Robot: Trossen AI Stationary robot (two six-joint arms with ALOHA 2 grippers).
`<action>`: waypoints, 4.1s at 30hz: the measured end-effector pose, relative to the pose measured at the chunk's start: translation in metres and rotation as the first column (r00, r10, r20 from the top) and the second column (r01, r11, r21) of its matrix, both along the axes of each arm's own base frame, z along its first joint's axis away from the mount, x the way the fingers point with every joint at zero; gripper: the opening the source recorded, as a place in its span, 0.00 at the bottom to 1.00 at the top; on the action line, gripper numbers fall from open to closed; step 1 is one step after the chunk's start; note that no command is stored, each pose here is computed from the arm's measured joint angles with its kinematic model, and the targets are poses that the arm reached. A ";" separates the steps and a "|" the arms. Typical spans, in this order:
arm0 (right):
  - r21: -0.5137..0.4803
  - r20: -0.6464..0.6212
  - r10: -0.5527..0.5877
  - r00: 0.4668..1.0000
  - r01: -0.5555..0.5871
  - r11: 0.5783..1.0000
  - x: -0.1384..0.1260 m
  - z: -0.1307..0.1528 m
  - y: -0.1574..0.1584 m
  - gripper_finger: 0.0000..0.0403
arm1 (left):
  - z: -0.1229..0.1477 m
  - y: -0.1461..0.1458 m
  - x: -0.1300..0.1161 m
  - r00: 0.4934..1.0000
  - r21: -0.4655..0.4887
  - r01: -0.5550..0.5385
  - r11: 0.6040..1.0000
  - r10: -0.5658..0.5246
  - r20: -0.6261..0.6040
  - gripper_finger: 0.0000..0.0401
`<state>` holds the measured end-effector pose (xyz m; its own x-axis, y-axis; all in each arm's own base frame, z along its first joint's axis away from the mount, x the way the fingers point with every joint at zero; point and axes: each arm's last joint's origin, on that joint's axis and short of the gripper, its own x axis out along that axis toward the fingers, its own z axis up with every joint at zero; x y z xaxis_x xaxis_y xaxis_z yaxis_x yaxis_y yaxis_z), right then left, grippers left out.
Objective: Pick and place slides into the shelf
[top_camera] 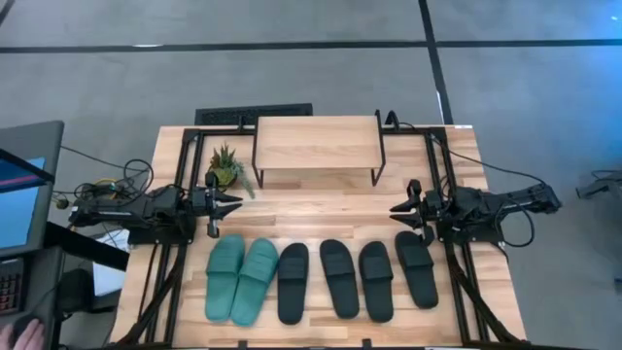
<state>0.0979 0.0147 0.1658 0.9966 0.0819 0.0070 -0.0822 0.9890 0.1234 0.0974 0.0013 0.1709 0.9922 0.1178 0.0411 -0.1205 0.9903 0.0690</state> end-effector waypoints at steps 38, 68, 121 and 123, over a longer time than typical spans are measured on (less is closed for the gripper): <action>0.000 0.000 0.000 1.000 0.000 1.000 0.000 0.000 0.000 0.19 | 0.000 0.000 0.000 1.000 0.000 0.000 1.000 0.000 0.000 0.14; 0.335 0.293 -0.044 0.955 -0.059 0.940 -0.005 0.031 -0.002 0.19 | 0.013 0.000 -0.001 0.985 -0.313 0.064 0.947 -0.010 0.171 0.14; -0.352 -0.261 0.117 0.958 -0.207 0.913 0.109 0.116 0.095 0.34 | 0.067 -0.108 0.119 0.937 0.133 0.259 0.957 -0.216 -0.274 0.14; -0.391 -0.320 0.076 0.944 -0.205 0.897 0.114 0.119 0.104 0.37 | 0.073 -0.117 0.117 0.936 0.165 0.287 0.944 -0.239 -0.260 0.14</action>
